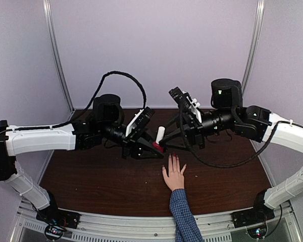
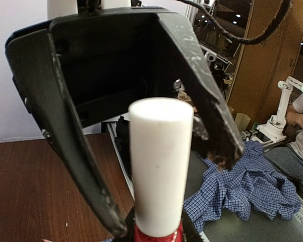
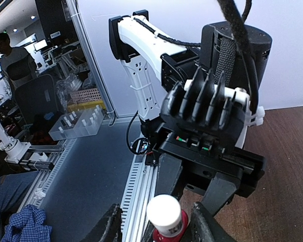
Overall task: Paint the nails
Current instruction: Screw the nail polish bottle cap onto the nail polish bottle.
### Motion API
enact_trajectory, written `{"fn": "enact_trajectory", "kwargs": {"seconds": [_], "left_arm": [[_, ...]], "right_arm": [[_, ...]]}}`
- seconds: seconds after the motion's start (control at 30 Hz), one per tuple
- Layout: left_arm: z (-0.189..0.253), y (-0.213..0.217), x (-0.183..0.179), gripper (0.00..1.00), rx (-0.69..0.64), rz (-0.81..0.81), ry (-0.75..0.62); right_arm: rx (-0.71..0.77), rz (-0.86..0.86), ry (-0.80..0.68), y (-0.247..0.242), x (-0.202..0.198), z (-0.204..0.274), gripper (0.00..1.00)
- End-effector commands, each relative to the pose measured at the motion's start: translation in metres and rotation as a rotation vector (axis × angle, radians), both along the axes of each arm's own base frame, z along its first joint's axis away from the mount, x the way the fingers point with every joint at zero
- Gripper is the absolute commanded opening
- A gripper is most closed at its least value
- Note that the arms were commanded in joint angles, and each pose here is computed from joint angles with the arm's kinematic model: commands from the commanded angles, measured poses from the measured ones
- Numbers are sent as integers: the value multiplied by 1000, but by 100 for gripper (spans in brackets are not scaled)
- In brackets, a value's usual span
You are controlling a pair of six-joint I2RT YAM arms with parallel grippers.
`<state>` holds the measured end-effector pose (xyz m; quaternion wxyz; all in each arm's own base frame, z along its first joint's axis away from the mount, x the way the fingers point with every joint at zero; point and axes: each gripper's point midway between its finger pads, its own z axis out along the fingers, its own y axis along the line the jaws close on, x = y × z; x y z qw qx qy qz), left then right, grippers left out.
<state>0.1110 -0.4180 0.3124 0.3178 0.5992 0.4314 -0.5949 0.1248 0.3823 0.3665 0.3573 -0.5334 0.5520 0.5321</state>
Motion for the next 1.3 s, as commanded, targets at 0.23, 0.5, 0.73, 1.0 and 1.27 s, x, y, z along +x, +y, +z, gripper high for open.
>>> {"fn": "enact_trajectory", "kwargs": {"seconds": [0.23, 0.5, 0.73, 1.0, 1.27], "left_arm": [[12, 0, -8, 0, -46, -43, -29], [16, 0, -1, 0, -61, 15, -47], [17, -1, 19, 0, -60, 159, -70], [21, 5, 53, 0, -76, 388, -96], [20, 17, 90, 0, -90, 640, -114]], "right_arm": [[52, 96, 8, 5, -14, 19, 38], [34, 111, 33, 6, -17, 12, 16], [12, 82, 33, 8, -13, 6, 8], [-33, -36, 8, 10, 7, -7, 3], [-80, -249, 9, 15, 44, -23, 2]]}}
